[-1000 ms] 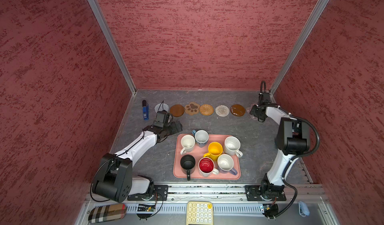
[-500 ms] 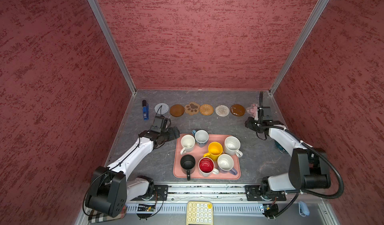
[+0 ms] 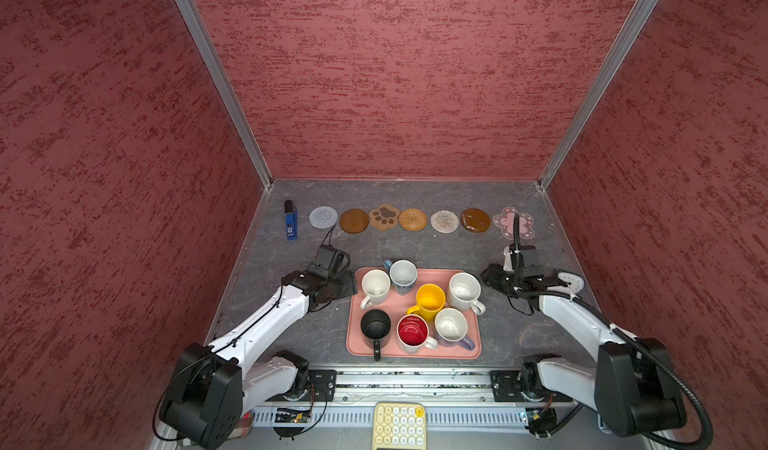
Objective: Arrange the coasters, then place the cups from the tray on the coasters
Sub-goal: 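Lower both grippers onto opposite corners of the pink tray rim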
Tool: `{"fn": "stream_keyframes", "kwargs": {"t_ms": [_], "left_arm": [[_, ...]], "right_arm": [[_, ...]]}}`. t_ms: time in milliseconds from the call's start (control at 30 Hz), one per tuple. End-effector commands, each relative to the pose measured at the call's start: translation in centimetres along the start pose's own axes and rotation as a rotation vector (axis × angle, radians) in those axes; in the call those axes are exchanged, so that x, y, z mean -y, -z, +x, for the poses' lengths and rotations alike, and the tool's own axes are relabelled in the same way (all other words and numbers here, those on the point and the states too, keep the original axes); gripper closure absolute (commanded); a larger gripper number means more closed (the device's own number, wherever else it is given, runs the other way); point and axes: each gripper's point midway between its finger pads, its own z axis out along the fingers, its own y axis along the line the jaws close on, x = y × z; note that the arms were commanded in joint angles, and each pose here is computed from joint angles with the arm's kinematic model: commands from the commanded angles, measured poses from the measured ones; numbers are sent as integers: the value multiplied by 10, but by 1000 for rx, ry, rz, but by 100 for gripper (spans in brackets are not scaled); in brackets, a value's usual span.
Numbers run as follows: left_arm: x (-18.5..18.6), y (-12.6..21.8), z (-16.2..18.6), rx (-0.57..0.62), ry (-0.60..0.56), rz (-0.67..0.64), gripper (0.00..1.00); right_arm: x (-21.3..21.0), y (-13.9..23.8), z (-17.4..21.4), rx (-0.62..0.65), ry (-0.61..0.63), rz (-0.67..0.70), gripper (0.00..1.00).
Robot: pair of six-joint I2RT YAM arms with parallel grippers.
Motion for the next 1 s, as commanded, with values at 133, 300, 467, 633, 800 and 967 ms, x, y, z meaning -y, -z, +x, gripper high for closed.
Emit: {"fn": "stream_keyframes", "kwargs": {"t_ms": [133, 300, 467, 633, 800, 967], "left_arm": [[-3, -5, 10, -11, 25, 4, 42], [1, -12, 12, -30, 19, 13, 47], [5, -20, 16, -47, 20, 27, 47], [12, -27, 17, -62, 23, 55, 46], [17, -32, 17, -71, 19, 63, 47], [20, -36, 18, -81, 18, 68, 47]], "right_arm": [[-4, -10, 14, -25, 28, -39, 48], [-3, -10, 14, -20, 36, -33, 50], [-5, -19, 19, -51, 36, -45, 52], [-9, -27, 23, -78, 37, -63, 52], [-15, -32, 21, -90, 36, -80, 52], [-19, -37, 22, -105, 42, -87, 53]]}}
